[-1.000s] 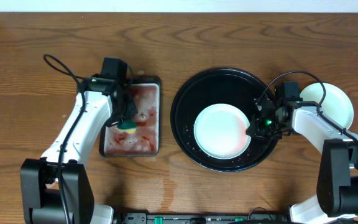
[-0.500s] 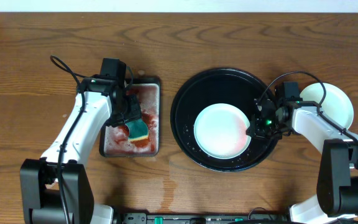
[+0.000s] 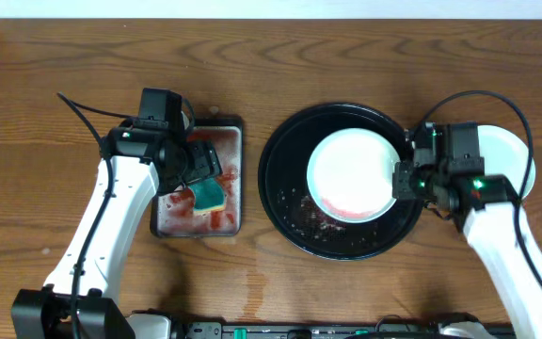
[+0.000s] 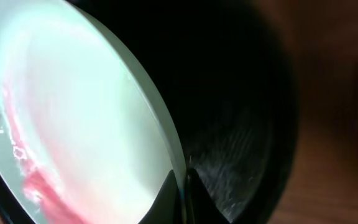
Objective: Clean dirty plates on tray and stack at the side
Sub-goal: 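Tilt and lift the second mint plate off the black tray with right gripper, then place the mint plate onto the plate stack right of the tray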
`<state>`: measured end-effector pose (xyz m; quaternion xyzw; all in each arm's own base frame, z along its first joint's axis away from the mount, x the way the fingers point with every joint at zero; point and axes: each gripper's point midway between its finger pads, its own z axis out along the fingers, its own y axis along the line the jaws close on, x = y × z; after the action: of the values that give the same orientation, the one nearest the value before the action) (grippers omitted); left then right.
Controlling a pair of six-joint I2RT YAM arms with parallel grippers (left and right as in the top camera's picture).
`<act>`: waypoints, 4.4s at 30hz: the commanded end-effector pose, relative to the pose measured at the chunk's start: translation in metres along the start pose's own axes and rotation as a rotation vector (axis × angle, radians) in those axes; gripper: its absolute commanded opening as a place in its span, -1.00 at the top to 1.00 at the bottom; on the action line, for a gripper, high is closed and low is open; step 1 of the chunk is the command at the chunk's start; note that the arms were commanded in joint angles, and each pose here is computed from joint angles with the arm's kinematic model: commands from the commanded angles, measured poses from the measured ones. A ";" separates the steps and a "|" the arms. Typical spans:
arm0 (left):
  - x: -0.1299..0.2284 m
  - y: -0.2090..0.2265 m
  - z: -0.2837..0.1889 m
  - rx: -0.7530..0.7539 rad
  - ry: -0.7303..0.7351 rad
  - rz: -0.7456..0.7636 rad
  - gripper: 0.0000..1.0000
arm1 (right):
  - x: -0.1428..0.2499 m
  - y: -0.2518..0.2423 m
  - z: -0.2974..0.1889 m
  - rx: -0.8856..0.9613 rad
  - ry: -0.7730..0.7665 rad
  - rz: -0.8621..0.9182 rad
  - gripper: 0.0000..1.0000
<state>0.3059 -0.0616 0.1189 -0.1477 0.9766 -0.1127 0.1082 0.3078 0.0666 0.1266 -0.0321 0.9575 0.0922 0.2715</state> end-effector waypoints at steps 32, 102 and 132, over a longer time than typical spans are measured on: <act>-0.002 -0.002 -0.002 0.010 -0.004 0.005 -0.65 | -0.033 0.087 -0.130 0.682 -0.528 -0.758 0.98; -0.002 -0.002 -0.002 0.010 -0.004 0.005 -0.66 | -0.032 0.096 -0.146 0.739 -0.585 -0.789 0.98; -0.002 -0.002 -0.002 0.010 -0.004 0.005 -0.66 | -0.021 -0.049 -0.059 0.268 -0.204 0.191 0.98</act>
<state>0.3055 -0.0635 0.1193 -0.1467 0.9763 -0.1181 0.1066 0.2956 0.0057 0.1939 0.0461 0.9002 -0.1759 0.3957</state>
